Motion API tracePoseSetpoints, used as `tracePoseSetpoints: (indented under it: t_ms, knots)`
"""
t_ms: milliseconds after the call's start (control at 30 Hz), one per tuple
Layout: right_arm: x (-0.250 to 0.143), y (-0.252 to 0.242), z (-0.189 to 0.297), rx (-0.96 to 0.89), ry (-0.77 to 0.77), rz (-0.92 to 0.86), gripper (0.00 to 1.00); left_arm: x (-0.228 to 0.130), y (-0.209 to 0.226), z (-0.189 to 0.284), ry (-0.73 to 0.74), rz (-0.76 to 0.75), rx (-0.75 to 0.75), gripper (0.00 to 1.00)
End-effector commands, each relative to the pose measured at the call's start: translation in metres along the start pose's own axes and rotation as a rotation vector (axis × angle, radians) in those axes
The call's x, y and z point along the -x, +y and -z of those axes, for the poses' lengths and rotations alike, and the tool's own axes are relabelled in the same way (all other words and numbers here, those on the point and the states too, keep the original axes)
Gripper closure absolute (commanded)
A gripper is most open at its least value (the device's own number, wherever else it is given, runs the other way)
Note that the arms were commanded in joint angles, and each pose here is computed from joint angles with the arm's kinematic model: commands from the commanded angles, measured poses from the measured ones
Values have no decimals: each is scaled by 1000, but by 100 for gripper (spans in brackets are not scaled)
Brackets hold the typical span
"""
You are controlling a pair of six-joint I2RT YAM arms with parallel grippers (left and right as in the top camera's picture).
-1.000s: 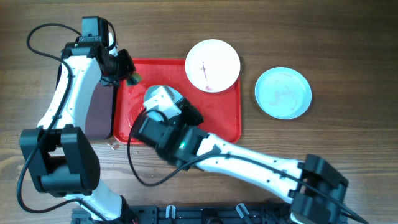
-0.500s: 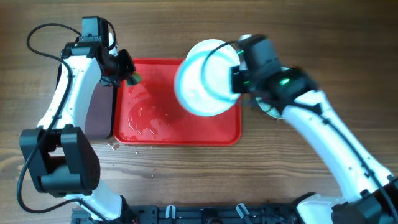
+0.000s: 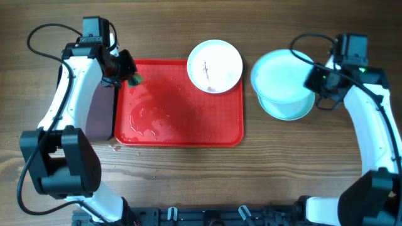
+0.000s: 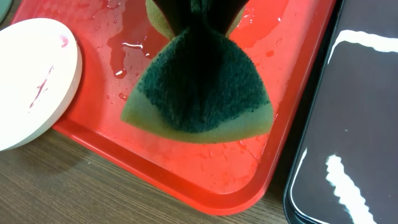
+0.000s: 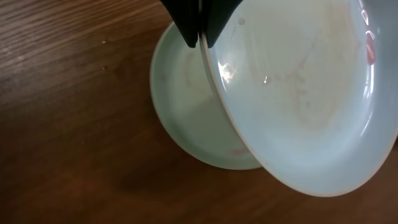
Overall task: Clean dirty plates on tray and stack at the side
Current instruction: 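Carry the blue plate right and stack it on the first blue plate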
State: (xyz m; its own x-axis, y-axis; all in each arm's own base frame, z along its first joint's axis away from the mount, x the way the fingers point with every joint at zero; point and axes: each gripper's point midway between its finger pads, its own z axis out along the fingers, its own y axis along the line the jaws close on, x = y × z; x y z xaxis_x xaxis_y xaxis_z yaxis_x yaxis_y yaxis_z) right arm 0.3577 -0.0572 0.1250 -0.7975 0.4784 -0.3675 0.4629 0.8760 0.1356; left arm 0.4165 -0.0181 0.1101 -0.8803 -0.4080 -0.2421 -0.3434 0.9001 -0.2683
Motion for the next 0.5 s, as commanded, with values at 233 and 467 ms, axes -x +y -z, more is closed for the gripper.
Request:
tracePoseSetpoints:
  t_ms: [233,467]
  knots:
    - [-25,-38,-53,-87,96,-51,65,2,1,-1,0,17,3,96]
    - [-6,12,-44,177,72,-78,33,2,1,-1,0,17,4,96]
